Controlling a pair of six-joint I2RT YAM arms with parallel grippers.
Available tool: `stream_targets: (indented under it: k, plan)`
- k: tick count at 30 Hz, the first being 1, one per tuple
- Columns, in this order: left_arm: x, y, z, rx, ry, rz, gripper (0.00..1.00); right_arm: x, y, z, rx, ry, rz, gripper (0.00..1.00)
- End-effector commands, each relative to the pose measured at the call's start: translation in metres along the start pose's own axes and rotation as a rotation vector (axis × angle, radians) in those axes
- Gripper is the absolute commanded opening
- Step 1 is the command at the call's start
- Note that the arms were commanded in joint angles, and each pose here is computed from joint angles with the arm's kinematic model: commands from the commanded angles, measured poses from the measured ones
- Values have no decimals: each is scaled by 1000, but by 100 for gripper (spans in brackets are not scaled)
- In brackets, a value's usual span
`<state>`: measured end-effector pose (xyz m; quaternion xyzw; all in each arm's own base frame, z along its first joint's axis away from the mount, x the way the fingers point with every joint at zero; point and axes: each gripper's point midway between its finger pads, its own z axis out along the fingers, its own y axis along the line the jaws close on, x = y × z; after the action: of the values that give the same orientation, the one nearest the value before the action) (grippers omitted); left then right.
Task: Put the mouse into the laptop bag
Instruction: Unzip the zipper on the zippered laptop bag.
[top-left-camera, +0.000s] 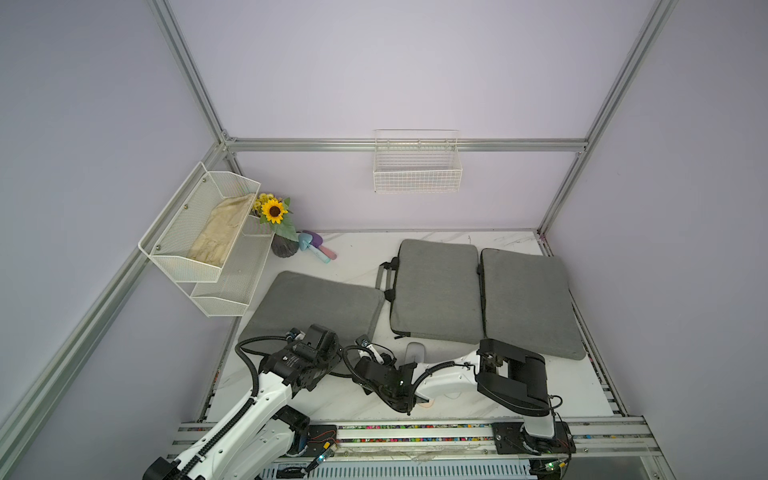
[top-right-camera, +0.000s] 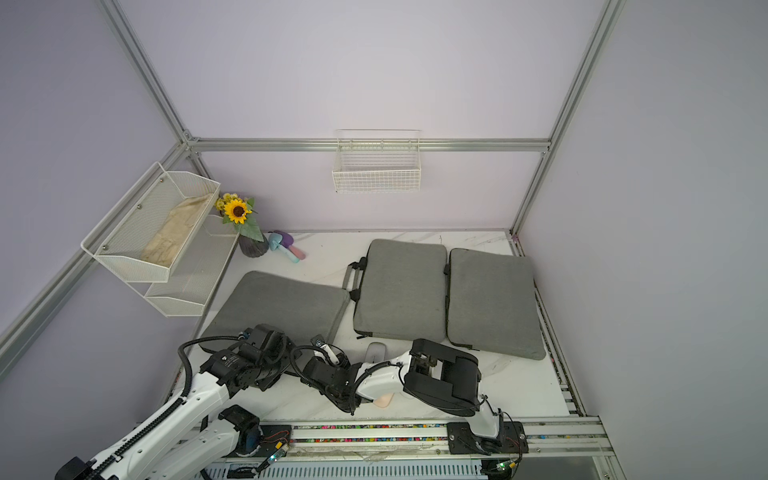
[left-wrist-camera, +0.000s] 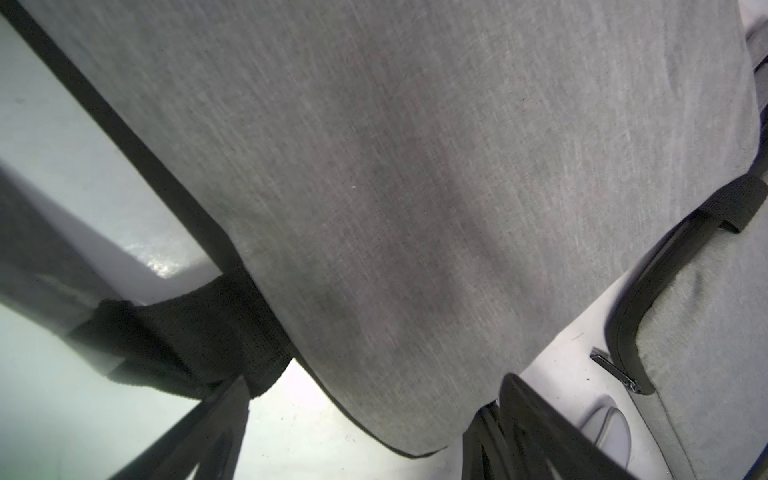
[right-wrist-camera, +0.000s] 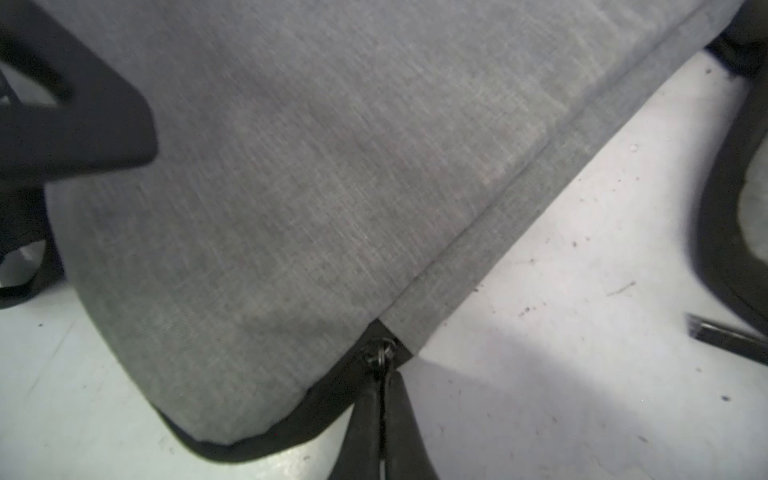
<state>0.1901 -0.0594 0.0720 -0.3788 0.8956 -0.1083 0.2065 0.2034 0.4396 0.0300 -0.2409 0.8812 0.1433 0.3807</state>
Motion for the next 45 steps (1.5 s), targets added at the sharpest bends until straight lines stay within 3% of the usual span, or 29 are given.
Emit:
stream_targets:
  k: [1, 8, 11, 13, 16, 19, 24, 29, 31, 35, 37, 42, 45]
  plan:
    - [6, 5, 7, -2, 13, -13, 93, 17, -8, -2, 2, 51, -8, 0]
    - [16, -4, 17, 54, 37, -32, 88, -2, 3, -16, -152, 25, 35, 0]
    - [22, -10, 27, 86, 50, -48, 82, -9, 8, -22, -209, 7, 40, 0]
    - [22, -14, 33, 94, 42, -58, 69, -13, 15, -26, -251, -3, 20, 0]
    - [15, -19, 37, 80, 9, -84, 39, -12, 29, -33, -322, -1, -7, 0]
    - [5, -30, 36, 95, -28, -110, 27, -7, 40, -40, -348, -1, -36, 0]
    - [3, -58, 34, 149, -14, -117, 19, -7, 59, -46, -408, 5, -29, 0]
    - [5, -70, 33, 159, -4, -114, 18, -5, 74, -40, -455, 18, -5, 0]
    - [4, -72, 32, 165, -4, -114, 23, -6, 75, -37, -455, 14, 7, 0]
    - [3, -70, 26, 189, -11, -110, 71, -14, 66, -32, -397, 7, 62, 0]
    - [-2, -65, 18, 182, -39, -102, 84, -21, 50, -26, -357, 11, 109, 0]
    - [-29, -45, -8, 121, -184, -38, 98, -53, -12, -2, -239, 8, 245, 0]
    - [-41, -38, -15, 101, -217, -12, 100, -81, -42, 12, -157, -29, 275, 0]
